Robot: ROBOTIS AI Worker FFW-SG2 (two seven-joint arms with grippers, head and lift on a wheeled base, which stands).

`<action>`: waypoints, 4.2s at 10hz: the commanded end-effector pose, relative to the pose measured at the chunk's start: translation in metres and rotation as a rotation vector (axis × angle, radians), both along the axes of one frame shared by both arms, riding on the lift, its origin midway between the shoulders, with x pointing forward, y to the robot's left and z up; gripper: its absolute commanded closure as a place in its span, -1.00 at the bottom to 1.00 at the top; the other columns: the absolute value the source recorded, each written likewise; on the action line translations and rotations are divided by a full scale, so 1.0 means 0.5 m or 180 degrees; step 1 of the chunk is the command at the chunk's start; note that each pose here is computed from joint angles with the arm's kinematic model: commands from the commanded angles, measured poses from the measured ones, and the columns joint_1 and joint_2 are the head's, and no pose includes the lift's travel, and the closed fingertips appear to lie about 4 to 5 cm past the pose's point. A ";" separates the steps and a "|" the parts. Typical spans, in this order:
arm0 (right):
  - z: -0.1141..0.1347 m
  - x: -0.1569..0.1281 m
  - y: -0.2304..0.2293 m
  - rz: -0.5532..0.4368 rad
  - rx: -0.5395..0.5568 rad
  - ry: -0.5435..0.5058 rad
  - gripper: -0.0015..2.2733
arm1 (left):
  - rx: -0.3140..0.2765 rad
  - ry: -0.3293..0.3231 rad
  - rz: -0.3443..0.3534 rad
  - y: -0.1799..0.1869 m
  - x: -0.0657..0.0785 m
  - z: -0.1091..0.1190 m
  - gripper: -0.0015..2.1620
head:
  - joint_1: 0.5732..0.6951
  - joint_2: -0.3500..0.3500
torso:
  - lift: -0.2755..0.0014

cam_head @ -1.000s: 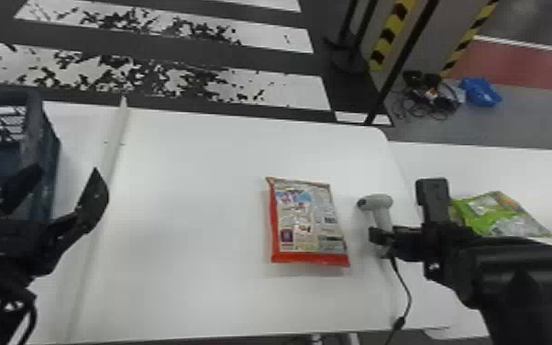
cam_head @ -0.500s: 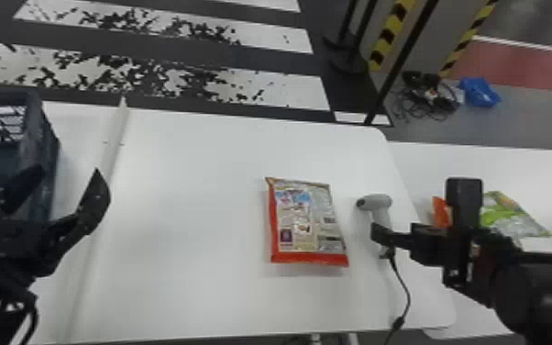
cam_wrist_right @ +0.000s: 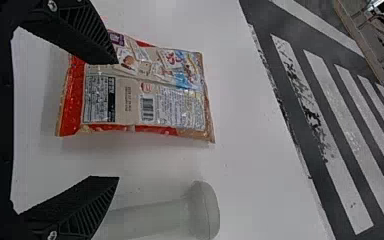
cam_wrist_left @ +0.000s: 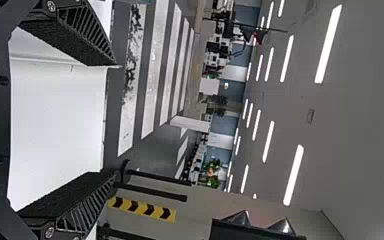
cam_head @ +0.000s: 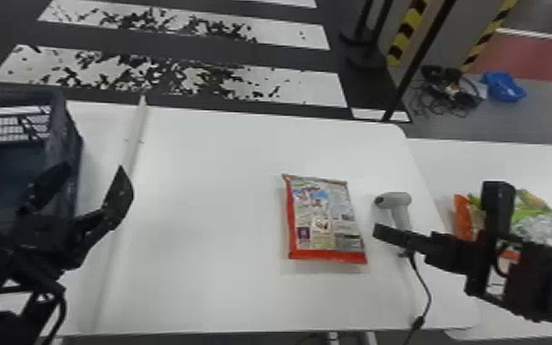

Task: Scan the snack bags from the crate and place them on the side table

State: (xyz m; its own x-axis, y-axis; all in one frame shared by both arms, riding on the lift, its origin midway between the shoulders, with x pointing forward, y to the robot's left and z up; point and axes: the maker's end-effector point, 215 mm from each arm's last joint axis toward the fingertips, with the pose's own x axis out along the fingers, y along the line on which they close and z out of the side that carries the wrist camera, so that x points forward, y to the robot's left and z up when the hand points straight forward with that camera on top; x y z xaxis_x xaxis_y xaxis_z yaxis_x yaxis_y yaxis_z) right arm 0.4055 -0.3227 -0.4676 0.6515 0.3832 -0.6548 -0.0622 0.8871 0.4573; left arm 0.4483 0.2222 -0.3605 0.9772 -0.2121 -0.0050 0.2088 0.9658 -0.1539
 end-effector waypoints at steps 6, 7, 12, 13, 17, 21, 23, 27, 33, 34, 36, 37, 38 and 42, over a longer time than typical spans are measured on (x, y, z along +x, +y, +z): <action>-0.116 0.028 0.061 0.0220 0.0183 0.0229 -0.94 | 0.0006 0.0032 0.0002 0.002 -0.003 -0.012 -0.92 | 1.00 -0.27 | 0.40; -0.127 0.033 0.068 0.0245 0.0173 0.0233 -0.94 | 0.0006 0.0032 0.0002 0.002 -0.003 -0.012 -0.92 | 1.00 -0.26 | 0.40; -0.155 0.027 0.108 0.0459 0.0191 0.0302 0.75 | -0.0002 0.0051 0.0005 0.004 -0.004 -0.020 -0.92 | 1.00 -0.18 | 0.40; -0.153 0.025 0.108 0.0474 0.0173 0.0299 0.98 | 0.0000 0.0050 0.0009 0.006 -0.004 -0.020 -0.92 | 1.00 -0.17 | 0.40; -0.061 0.008 0.114 0.0373 0.0846 0.0238 0.98 | -0.0005 0.0046 0.0010 0.006 -0.006 -0.019 -0.92 | 1.00 -0.14 | 0.40; 0.156 0.041 0.017 0.0064 0.1481 -0.0372 0.98 | -0.0014 0.0056 0.0012 0.004 -0.007 -0.021 -0.92 | 1.00 -0.21 | 0.40; 0.225 0.065 -0.097 -0.0288 0.1471 -0.0680 0.98 | -0.0014 0.0060 0.0008 0.004 -0.008 -0.022 -0.92 | 1.00 -0.37 | 0.40; 0.224 0.059 -0.354 -0.1309 0.1516 -0.1076 0.98 | -0.0020 0.0056 0.0011 0.002 -0.006 -0.021 -0.92 | 1.00 -0.78 | 0.40; 0.054 0.035 -0.591 -0.2631 0.1187 -0.1003 0.96 | -0.0014 0.0056 0.0013 0.005 -0.005 -0.021 -0.92 | 1.00 -1.00 | 0.40; 0.018 0.026 -0.591 -0.2727 0.1126 -0.0842 0.91 | -0.0009 0.0056 0.0010 0.006 -0.005 -0.021 -0.92 | 1.00 -1.00 | 0.40; -0.010 0.016 -0.592 -0.2838 0.1125 -0.0722 -0.23 | -0.0006 0.0051 0.0007 0.006 -0.005 -0.019 -0.92 | 1.00 -1.00 | 0.40; -0.019 0.011 -0.594 -0.2879 0.1099 -0.0665 -0.97 | -0.0007 0.0042 0.0004 0.006 -0.004 -0.016 -0.92 | 1.00 -1.00 | 0.40; -0.028 0.003 -0.599 -0.2942 0.1079 -0.0606 -1.00 | -0.0003 0.0037 0.0001 0.006 -0.004 -0.014 -0.92 | 1.00 -1.00 | 0.40; 0.037 -0.025 -0.618 -0.3087 0.0720 -0.0788 -0.94 | 0.0000 0.0027 -0.0006 0.005 -0.003 -0.010 -0.92 | 1.00 -1.00 | 0.40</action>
State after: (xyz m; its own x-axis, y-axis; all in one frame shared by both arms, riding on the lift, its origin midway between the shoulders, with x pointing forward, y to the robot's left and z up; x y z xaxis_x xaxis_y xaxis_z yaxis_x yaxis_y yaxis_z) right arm 0.3927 -0.6337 -0.4620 0.8459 -0.2713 -0.4592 0.5327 0.4741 0.7011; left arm 0.4465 0.2247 -0.3661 0.9769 -0.2132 -0.0145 0.2084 0.9655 -0.1563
